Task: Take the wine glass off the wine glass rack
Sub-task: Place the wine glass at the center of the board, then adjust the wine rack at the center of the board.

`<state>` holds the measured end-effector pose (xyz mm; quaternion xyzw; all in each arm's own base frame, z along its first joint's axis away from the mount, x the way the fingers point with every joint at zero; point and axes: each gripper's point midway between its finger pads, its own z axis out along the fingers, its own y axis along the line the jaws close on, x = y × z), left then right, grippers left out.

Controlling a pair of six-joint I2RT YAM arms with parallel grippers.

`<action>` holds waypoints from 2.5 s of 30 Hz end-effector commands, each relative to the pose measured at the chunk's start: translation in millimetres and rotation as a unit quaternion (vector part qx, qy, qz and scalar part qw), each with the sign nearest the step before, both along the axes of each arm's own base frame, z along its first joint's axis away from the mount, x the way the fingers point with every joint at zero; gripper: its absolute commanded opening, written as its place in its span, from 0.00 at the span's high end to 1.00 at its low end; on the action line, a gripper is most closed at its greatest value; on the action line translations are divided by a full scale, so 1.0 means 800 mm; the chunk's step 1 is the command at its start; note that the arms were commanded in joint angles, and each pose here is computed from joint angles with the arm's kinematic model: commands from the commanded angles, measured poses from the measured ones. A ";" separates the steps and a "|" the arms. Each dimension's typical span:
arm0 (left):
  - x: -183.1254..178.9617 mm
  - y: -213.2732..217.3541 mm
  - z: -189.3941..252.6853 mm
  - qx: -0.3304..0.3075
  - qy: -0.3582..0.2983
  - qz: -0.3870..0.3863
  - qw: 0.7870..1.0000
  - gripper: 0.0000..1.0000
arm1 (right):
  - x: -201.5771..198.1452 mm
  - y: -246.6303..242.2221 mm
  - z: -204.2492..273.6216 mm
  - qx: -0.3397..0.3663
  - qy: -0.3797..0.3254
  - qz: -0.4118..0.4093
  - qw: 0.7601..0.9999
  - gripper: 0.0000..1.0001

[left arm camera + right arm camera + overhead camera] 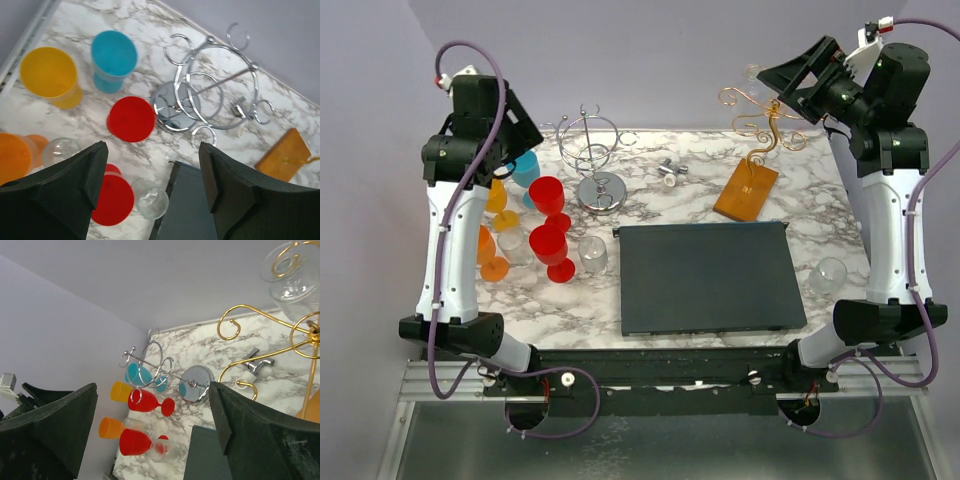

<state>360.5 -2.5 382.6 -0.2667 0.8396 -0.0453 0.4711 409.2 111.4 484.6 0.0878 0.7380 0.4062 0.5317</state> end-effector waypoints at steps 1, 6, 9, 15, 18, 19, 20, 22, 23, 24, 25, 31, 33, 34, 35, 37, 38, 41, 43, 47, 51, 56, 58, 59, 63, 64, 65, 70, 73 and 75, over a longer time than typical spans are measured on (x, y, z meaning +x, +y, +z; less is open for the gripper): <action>0.031 -0.072 0.025 -0.024 -0.047 -0.073 0.996 0.20 | 0.001 -0.024 0.021 -0.024 -0.027 -0.063 0.997 0.00; 0.049 -0.152 0.041 -0.062 -0.081 -0.156 0.982 0.20 | 0.018 -0.047 0.023 -0.028 -0.020 -0.101 0.994 0.00; 0.054 -0.202 0.043 -0.078 -0.093 -0.203 0.972 0.20 | 0.027 -0.072 0.029 -0.040 -0.024 -0.140 0.989 0.00; 0.058 -0.278 0.037 -0.124 -0.109 -0.266 0.950 0.20 | 0.043 -0.135 0.028 -0.035 -0.021 -0.176 0.984 0.00; 0.057 -0.312 0.030 -0.132 -0.109 -0.287 0.942 0.20 | 0.050 -0.166 0.019 -0.023 -0.012 -0.182 0.983 0.00; 0.057 -0.321 0.029 -0.135 -0.110 -0.292 0.940 0.20 | 0.051 -0.174 0.018 -0.020 -0.013 -0.183 0.983 0.00; 0.056 -0.331 0.026 -0.137 -0.110 -0.299 0.938 0.20 | 0.052 -0.182 0.016 -0.016 -0.013 -0.186 0.982 0.00; 0.056 -0.347 0.022 -0.143 -0.110 -0.308 0.934 0.20 | 0.054 -0.190 0.011 -0.010 -0.013 -0.185 0.983 0.00; 0.056 -0.353 0.021 -0.145 -0.112 -0.312 0.932 0.20 | 0.055 -0.191 0.009 -0.008 -0.012 -0.181 0.983 0.00; 0.056 -0.360 0.019 -0.147 -0.112 -0.317 0.930 0.20 | 0.056 -0.193 0.005 -0.004 -0.007 -0.182 0.983 0.00; 0.056 -0.365 0.019 -0.149 -0.114 -0.320 0.929 0.20 | 0.056 -0.193 0.002 -0.004 -0.004 -0.179 0.984 0.00; 0.061 -0.382 0.022 -0.157 -0.121 -0.326 0.924 0.20 | 0.058 -0.191 -0.003 -0.004 -0.005 -0.173 0.985 0.00; 0.065 -0.385 0.022 -0.161 -0.121 -0.322 0.925 0.20 | 0.058 -0.190 -0.003 -0.004 -0.004 -0.169 0.986 0.00; 0.068 -0.386 0.021 -0.164 -0.121 -0.320 0.925 0.20 | 0.058 -0.189 -0.004 -0.003 -0.003 -0.168 0.986 0.00; 0.069 -0.388 0.020 -0.167 -0.120 -0.320 0.925 0.20 | 0.057 -0.189 -0.004 -0.004 -0.004 -0.168 0.986 0.00; 0.072 -0.393 0.019 -0.172 -0.122 -0.318 0.925 0.21 | 0.054 -0.188 -0.009 -0.005 -0.003 -0.169 0.986 0.00; 0.073 -0.395 0.018 -0.173 -0.122 -0.316 0.925 0.21 | 0.053 -0.189 -0.014 -0.007 -0.002 -0.172 0.985 0.00; 0.077 -0.403 0.014 -0.177 -0.126 -0.313 0.924 0.22 | 0.052 -0.190 -0.024 -0.009 0.002 -0.174 0.985 0.00; 0.079 -0.408 0.012 -0.180 -0.128 -0.313 0.923 0.22 | 0.053 -0.191 -0.032 -0.012 0.008 -0.174 0.985 0.00; 0.084 -0.414 0.008 -0.181 -0.131 -0.312 0.923 0.22 | 0.053 -0.193 -0.039 -0.016 0.010 -0.178 0.984 0.00; 0.092 -0.422 0.003 -0.186 -0.133 -0.312 0.922 0.22 | 0.055 -0.195 -0.043 -0.020 0.011 -0.179 0.984 0.00; 0.100 -0.435 -0.001 -0.199 -0.137 -0.312 0.919 0.23 | 0.060 -0.198 -0.050 -0.024 0.015 -0.183 0.983 0.00; 0.101 -0.441 0.000 -0.202 -0.140 -0.314 0.917 0.23 | 0.062 -0.197 -0.052 -0.023 0.016 -0.179 0.983 0.00; 0.101 -0.443 0.001 -0.204 -0.141 -0.314 0.917 0.23 | 0.062 -0.197 -0.052 -0.023 0.015 -0.178 0.984 0.00; 0.103 -0.451 0.002 -0.207 -0.147 -0.314 0.915 0.24 | 0.062 -0.195 -0.056 -0.020 0.015 -0.174 0.984 0.00; 0.103 -0.453 0.002 -0.208 -0.147 -0.315 0.914 0.25 | 0.062 -0.195 -0.055 -0.019 0.015 -0.173 0.985 0.00; 0.103 -0.454 0.003 -0.208 -0.149 -0.314 0.914 0.25 | 0.062 -0.194 -0.055 -0.018 0.015 -0.172 0.985 0.01; 0.108 -0.460 0.000 -0.210 -0.151 -0.310 0.915 0.27 | 0.062 -0.192 -0.054 -0.017 0.015 -0.165 0.986 0.03; 0.110 -0.463 -0.002 -0.209 -0.152 -0.305 0.917 0.30 | 0.063 -0.191 -0.059 -0.017 0.020 -0.161 0.987 0.05; 0.112 -0.466 -0.002 -0.210 -0.153 -0.305 0.916 0.30 | 0.064 -0.190 -0.063 -0.017 0.023 -0.159 0.987 0.06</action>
